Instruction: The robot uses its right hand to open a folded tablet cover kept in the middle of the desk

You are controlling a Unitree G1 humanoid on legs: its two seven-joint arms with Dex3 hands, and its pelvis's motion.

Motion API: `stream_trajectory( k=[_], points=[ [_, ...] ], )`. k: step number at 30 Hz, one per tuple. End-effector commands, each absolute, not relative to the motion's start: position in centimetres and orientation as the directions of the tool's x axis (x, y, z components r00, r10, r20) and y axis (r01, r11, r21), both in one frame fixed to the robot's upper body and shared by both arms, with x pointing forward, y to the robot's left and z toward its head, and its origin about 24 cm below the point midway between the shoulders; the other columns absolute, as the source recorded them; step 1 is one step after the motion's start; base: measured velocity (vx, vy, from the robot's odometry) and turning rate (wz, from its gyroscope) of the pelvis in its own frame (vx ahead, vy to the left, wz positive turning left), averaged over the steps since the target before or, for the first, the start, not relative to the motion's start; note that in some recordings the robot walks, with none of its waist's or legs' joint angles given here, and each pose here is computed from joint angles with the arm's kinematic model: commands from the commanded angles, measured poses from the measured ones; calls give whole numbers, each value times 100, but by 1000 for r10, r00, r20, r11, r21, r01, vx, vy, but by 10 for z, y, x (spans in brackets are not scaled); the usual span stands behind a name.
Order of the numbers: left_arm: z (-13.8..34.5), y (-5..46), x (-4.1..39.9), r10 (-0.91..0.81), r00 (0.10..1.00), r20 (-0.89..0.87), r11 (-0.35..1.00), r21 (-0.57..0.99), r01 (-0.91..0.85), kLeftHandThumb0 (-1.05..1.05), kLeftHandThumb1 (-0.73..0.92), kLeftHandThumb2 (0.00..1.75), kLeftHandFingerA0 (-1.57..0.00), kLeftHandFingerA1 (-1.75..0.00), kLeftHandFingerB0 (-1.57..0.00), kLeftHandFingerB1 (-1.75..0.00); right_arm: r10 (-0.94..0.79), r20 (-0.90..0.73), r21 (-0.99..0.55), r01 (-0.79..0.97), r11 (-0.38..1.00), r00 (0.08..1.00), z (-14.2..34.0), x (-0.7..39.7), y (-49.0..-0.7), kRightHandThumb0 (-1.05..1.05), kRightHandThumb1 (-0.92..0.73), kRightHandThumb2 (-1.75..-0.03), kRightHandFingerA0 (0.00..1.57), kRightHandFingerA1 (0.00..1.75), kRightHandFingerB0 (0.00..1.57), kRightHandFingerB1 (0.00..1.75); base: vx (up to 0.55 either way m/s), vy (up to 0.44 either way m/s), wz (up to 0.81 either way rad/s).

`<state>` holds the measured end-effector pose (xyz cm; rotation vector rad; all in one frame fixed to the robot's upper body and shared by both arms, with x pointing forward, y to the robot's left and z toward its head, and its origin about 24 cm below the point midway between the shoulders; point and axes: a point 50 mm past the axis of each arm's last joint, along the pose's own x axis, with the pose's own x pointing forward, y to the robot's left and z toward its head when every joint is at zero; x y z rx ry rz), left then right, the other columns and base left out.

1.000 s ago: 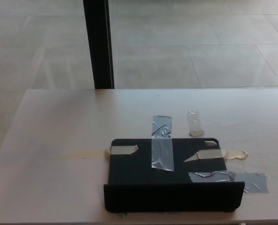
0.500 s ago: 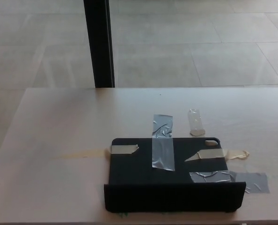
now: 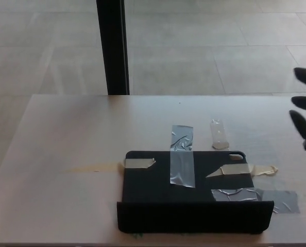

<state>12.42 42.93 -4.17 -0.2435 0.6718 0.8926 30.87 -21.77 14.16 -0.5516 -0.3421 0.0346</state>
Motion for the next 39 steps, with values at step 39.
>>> stream_trajectory(
  k=[39],
  points=[
    [-36,438,114,634,431,-642,593,47,-804,-76,74,62,-63,-84,-40,-63,109,-844,-492,-678,-546,525,26,302,-101,-96,-79,-64,30,64,24,45,0,0,0]
  ],
)
